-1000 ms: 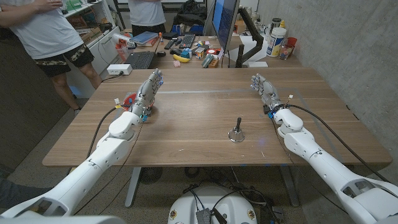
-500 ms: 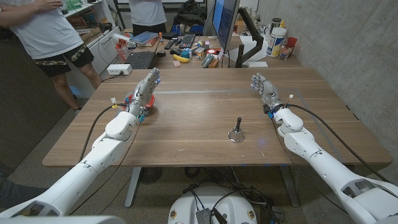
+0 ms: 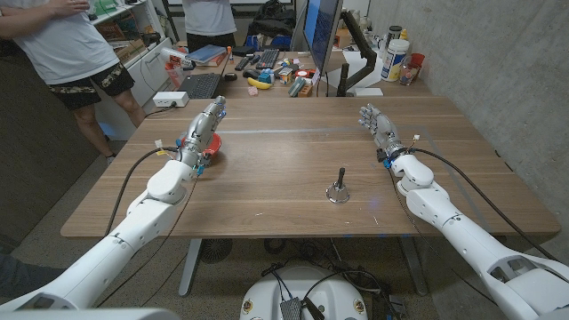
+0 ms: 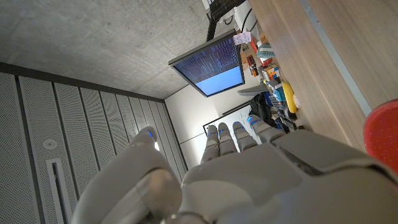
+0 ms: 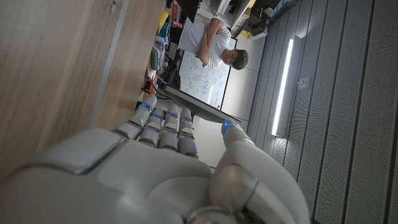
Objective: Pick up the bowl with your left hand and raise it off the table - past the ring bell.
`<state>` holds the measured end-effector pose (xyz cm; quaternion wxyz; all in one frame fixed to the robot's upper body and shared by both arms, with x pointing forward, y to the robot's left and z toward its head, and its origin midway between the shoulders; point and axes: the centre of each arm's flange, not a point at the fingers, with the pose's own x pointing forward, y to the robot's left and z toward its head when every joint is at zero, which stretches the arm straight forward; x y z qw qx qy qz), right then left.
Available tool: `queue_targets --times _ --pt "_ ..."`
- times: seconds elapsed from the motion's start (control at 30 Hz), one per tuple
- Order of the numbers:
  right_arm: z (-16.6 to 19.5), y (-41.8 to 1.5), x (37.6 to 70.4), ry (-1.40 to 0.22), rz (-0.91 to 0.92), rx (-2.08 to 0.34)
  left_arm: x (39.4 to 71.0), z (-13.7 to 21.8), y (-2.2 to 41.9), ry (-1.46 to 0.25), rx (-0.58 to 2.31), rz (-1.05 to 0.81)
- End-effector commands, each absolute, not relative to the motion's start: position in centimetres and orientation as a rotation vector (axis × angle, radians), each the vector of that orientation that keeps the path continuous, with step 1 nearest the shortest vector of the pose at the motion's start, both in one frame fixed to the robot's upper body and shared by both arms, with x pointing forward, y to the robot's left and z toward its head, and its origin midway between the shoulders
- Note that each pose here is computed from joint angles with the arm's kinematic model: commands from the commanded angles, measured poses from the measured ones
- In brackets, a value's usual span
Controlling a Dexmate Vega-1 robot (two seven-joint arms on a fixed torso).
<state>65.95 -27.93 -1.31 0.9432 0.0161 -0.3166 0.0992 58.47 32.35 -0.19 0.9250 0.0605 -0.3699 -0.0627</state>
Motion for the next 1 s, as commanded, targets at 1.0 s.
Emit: queue_targets --times 1.0 --pt "-1.2 -27.8 66.1 -0.655 0.197 0.045 55.5 -0.2 34.4 -0.796 0.226 -0.023"
